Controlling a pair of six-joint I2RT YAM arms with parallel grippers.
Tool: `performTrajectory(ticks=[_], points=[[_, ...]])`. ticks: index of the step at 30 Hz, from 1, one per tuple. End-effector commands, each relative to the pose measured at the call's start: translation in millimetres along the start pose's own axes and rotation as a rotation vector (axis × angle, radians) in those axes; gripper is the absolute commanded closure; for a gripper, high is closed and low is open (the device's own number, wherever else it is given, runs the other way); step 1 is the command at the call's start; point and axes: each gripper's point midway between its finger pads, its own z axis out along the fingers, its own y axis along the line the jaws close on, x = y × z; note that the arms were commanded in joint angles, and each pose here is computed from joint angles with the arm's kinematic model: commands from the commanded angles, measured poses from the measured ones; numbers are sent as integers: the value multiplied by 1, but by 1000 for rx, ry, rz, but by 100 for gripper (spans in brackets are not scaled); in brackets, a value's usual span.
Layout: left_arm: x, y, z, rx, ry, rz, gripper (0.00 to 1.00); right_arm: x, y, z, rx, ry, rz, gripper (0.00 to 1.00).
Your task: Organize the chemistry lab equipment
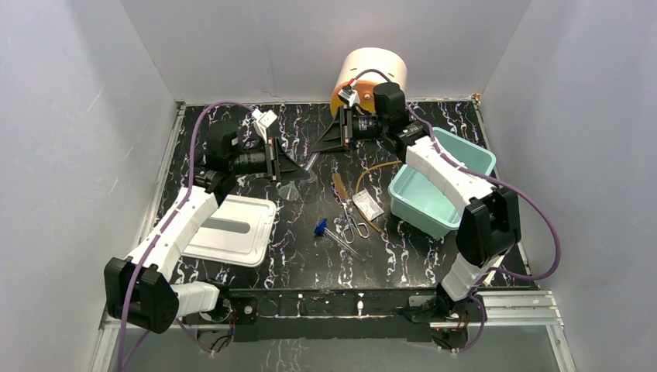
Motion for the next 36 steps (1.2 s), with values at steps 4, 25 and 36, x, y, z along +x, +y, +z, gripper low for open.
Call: performTrajectory(ticks=[4,25,36], points=[[-41,-30,-5,33,-197,-51,32,-25,27,-27,-66,-150,-16,78],[-96,8,-6,64,-778,-419,47,-71,0,-43,48,-444,368,76],[-94,2,9,185,-718,-425,61,-70,-8,-39,62,-427,399,76]])
